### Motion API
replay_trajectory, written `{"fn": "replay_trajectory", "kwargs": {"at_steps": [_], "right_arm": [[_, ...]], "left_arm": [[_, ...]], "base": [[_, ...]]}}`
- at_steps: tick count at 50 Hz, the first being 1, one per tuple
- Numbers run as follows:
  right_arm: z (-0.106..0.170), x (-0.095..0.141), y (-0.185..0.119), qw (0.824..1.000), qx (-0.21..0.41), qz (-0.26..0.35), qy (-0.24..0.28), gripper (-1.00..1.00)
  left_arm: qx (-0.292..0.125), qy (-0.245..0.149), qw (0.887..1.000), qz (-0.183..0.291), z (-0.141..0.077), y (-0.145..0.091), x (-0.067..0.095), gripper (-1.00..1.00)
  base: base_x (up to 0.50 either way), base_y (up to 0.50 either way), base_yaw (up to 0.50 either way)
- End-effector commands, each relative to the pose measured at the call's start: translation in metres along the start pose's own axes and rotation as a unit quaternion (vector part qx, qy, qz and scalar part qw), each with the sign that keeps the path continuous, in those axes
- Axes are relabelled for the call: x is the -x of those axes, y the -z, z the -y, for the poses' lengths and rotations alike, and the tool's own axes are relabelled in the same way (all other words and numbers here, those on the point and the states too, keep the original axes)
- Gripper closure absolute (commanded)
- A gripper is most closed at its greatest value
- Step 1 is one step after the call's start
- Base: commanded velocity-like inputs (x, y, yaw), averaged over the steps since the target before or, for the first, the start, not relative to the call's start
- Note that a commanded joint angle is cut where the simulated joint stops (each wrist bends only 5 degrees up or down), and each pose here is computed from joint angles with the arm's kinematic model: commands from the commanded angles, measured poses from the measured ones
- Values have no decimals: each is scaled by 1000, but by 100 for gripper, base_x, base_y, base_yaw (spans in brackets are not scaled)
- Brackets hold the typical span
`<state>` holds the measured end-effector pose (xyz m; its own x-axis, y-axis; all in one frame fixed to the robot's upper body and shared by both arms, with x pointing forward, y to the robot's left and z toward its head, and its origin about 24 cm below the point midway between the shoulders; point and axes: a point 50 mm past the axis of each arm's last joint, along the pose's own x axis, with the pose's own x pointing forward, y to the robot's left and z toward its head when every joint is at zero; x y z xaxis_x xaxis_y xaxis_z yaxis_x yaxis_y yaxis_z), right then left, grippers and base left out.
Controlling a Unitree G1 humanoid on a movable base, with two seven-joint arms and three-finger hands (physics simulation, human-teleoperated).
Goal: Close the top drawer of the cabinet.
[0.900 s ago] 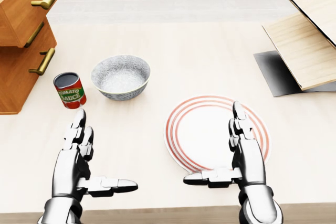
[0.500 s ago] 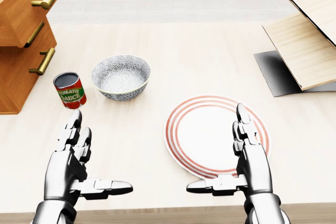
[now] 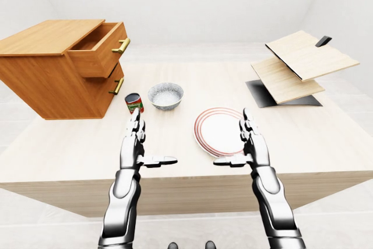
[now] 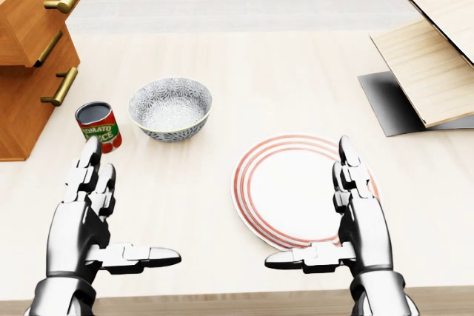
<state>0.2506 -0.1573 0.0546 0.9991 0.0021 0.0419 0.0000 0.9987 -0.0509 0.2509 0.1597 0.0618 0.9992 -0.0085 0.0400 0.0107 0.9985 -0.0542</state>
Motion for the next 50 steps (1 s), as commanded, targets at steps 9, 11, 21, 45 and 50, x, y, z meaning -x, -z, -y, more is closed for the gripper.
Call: {"fn": "replay_trajectory", "kwargs": {"at_steps": [9, 11, 21, 45, 50], "right_arm": [[10, 0, -48, 996, 8, 83, 10, -100], [11, 1, -53, 996, 8, 93, 12, -100], [13, 7, -84, 987, 15, 162, 11, -100], [20, 24, -137, 958, 13, 284, 31, -100], [19, 28, -143, 954, 16, 299, 27, -100]], "left_arm": [[-41, -28, 988, 146, -8, -69, 11, -100], [-21, -26, 987, 158, -10, -74, 13, -100], [-21, -21, 975, 220, -8, -102, 24, -100], [-18, -25, 955, 295, -9, -133, 35, -100], [-18, -25, 954, 298, -9, -135, 35, -100]], "base": [[0, 0, 0], [0, 0, 0], [0, 0, 0], [0, 0, 0], [0, 0, 0]]}}
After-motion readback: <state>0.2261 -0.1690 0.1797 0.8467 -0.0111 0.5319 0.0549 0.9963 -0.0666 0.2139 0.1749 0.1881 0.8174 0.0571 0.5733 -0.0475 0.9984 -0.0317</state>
